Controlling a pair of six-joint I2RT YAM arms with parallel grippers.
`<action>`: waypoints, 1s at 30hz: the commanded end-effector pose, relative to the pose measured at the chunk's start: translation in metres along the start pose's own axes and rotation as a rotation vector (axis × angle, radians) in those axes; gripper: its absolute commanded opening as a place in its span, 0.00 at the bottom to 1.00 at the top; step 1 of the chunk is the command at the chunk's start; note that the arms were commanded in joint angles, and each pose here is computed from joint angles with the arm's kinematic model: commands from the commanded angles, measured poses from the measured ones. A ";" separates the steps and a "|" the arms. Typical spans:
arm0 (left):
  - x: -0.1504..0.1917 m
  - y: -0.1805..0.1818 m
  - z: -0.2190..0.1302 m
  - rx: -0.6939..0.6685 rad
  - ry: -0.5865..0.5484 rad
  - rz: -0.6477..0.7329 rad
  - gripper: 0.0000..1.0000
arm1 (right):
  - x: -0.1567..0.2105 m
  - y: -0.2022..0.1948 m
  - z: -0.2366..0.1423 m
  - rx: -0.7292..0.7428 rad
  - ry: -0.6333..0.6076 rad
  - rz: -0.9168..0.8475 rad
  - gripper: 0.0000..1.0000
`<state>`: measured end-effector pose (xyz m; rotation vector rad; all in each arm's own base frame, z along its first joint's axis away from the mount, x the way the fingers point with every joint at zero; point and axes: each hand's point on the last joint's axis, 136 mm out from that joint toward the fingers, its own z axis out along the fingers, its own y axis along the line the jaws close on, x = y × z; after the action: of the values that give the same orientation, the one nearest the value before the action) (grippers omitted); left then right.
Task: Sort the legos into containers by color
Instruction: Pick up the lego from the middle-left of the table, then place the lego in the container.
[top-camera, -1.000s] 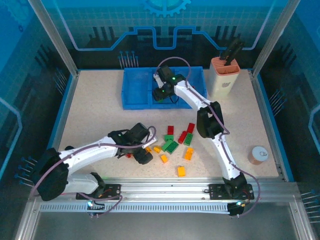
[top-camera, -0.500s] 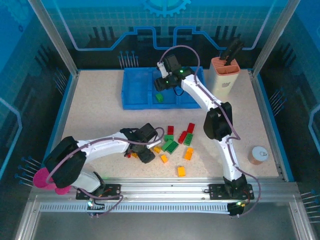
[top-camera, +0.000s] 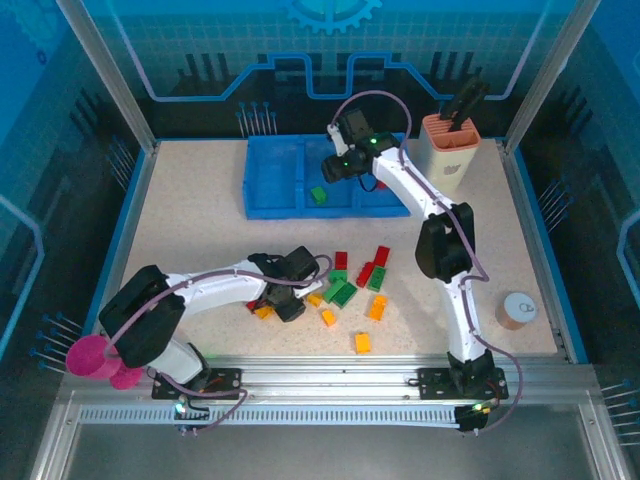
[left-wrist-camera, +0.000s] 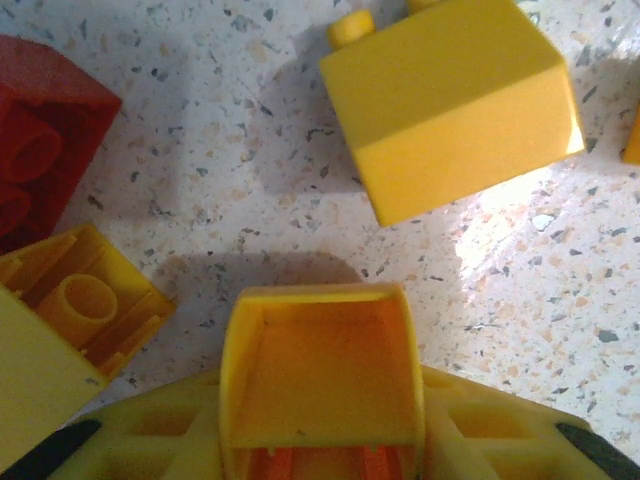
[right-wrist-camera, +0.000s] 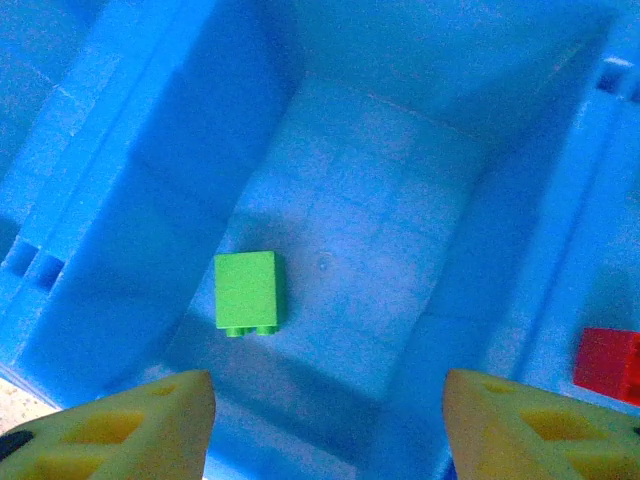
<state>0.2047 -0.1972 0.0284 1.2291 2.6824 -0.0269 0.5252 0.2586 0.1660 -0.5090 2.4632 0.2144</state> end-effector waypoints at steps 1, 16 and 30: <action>-0.025 0.006 -0.030 -0.021 -0.090 -0.024 0.34 | -0.021 -0.015 -0.063 0.029 -0.089 -0.015 0.64; -0.127 0.192 -0.170 -0.354 -0.538 -0.451 0.31 | 0.124 -0.028 -0.146 0.051 0.053 0.113 0.69; -0.180 0.330 -0.078 -0.420 -0.409 -0.665 0.29 | 0.259 -0.031 -0.151 0.078 0.132 0.448 0.70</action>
<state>0.5376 -0.1196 0.1637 0.2319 2.4154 0.1343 0.2625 0.1174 0.1323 -0.0871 2.7168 0.2465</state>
